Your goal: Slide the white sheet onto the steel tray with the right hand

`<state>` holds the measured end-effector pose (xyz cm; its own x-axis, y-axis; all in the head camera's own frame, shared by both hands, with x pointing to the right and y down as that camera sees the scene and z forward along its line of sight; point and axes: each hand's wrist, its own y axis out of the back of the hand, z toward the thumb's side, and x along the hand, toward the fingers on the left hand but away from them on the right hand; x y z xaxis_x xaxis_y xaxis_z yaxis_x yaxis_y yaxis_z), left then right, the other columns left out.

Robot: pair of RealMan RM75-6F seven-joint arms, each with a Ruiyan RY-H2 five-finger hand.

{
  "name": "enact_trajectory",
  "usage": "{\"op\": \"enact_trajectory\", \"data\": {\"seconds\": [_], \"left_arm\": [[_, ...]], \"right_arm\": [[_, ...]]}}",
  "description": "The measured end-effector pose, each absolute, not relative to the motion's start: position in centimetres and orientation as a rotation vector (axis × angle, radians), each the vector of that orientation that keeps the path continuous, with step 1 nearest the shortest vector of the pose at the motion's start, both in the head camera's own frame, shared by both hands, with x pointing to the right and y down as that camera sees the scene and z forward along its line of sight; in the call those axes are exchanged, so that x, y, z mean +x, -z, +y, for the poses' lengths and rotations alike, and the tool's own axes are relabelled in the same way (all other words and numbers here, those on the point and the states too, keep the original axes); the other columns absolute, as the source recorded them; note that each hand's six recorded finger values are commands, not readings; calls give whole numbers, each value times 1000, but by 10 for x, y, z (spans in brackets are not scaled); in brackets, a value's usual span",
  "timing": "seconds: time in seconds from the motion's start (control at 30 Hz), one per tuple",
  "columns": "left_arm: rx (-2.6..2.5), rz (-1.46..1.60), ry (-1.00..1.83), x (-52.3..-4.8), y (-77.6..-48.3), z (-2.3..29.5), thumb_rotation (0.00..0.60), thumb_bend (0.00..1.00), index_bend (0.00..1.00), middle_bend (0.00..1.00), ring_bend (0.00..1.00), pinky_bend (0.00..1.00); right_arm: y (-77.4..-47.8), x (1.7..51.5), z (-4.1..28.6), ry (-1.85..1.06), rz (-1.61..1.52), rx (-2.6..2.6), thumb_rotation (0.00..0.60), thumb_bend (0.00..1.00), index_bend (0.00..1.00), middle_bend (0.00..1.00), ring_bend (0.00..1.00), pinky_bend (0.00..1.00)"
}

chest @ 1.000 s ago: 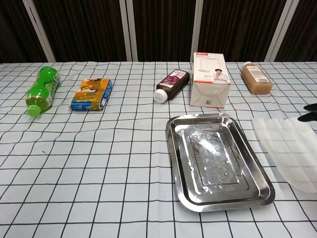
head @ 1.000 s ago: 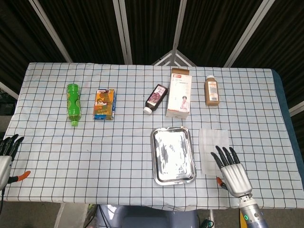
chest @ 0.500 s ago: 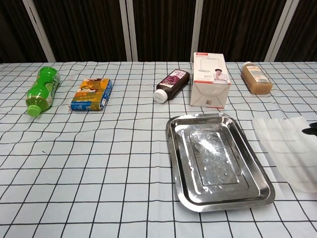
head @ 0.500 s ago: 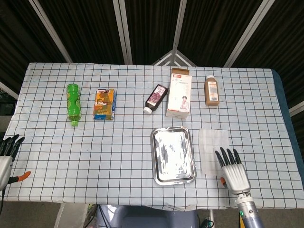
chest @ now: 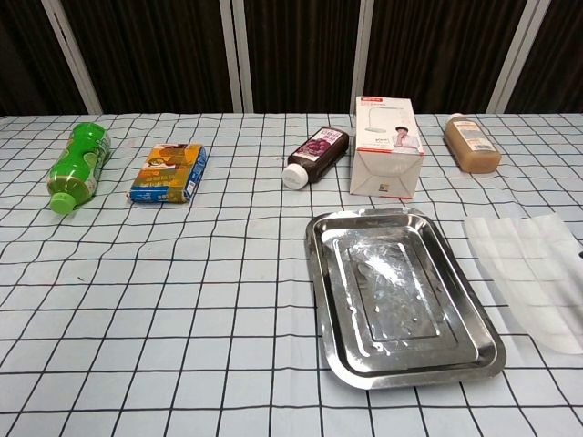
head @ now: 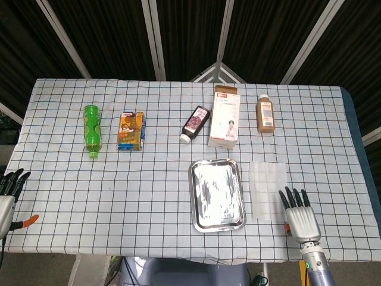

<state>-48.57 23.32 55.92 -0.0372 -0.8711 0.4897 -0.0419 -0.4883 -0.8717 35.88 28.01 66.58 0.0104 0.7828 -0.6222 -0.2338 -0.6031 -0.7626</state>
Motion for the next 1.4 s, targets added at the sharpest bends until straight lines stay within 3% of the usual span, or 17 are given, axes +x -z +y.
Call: {"op": "enact_trajectory", "data": {"seconds": [0.43,0.7,0.87,1.13,1.27,1.4], "left_arm": [[-1581,987,1600,-486,-559,233,600,0,0,0,0,0],[-1582,989,1600,-486,-559,233,600,0,0,0,0,0],[-1581,990,1602,-487,-559,233,600,0,0,0,0,0],[-1581,993,1602,-487,-559,233,600,0,0,0,0,0],[-1582,993,1605,-487,-559,233,600,0,0,0,0,0],[-1582,993,1605,-487,-559,232,600,0,0,0,0,0]], "right_arm": [[-677,369,278,-1744,-561,-1496,600,317,0,0,0,0],[-679,370,275,-1754,-569,-1485,600,355,0,0,0,0],[-679,366,273,-1728,-585,-1489,600,431,0,0,0,0],[-681,362,271,-1697,-616,-1513,600,438,4,0,0,0],[-680,357,269,-1658,-650,-1544,600,437,160,18,0,0],[-678,353,267,-1612,-694,-1567,600,437,403,137,7,0]]}}
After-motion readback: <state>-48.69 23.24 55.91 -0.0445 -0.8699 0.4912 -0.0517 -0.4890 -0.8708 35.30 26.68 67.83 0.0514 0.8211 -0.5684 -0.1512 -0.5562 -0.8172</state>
